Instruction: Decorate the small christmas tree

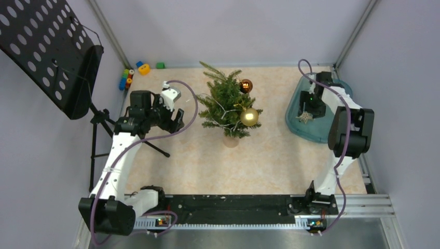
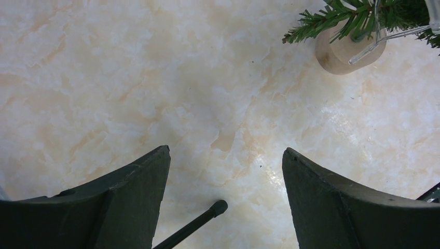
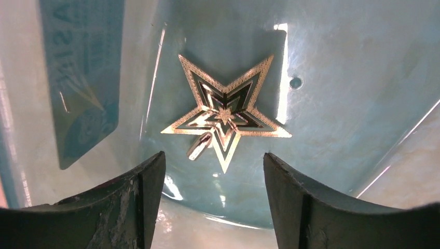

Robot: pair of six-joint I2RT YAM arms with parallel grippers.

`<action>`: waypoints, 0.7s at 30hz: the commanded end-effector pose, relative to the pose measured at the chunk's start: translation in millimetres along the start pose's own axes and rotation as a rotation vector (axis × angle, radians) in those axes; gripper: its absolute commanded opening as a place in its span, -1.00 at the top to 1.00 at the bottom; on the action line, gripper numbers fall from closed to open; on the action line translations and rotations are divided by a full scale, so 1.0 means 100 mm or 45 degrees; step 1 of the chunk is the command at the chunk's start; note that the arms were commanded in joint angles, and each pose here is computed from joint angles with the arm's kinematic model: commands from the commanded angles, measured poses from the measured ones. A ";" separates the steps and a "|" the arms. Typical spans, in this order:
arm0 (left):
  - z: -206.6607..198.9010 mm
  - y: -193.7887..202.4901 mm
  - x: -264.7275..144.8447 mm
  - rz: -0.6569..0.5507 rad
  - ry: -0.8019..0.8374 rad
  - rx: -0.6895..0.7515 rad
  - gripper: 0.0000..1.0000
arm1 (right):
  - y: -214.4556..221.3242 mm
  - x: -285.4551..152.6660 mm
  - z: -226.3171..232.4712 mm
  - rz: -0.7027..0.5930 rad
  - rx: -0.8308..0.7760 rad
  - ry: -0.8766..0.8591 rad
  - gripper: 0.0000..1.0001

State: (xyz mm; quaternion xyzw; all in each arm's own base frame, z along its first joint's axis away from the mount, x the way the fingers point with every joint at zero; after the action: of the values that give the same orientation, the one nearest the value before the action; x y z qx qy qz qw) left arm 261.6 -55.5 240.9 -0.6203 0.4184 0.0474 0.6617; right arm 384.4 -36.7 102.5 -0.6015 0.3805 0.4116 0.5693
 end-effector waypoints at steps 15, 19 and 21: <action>-0.07 -0.16 -0.09 -0.103 0.040 0.053 -0.68 | 0.02 -0.32 0.12 -0.281 0.291 0.059 0.12; -0.10 -0.15 -0.09 -0.110 0.053 0.057 -0.68 | 0.08 -0.25 0.33 -0.309 0.398 -0.075 0.37; -0.11 -0.16 -0.10 -0.118 0.054 0.063 -0.68 | 0.13 -0.21 0.36 -0.256 0.381 -0.038 0.37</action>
State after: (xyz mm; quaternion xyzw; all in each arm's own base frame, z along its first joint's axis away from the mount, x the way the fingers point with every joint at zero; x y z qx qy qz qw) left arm 259.0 -59.2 244.6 -0.6219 0.4220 0.0327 0.6588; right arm 360.1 -20.4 114.4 -0.5563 0.3755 0.3032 0.6764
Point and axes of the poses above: each gripper's point midway between its finger pads, its own x axis out along the fingers, its own z axis along the line the jaws close on, y = z × x, the point moved 5 cm from there along -x, back along the fingers, and after that the axes turned 11 degrees about -x, right-handed, at the moved point
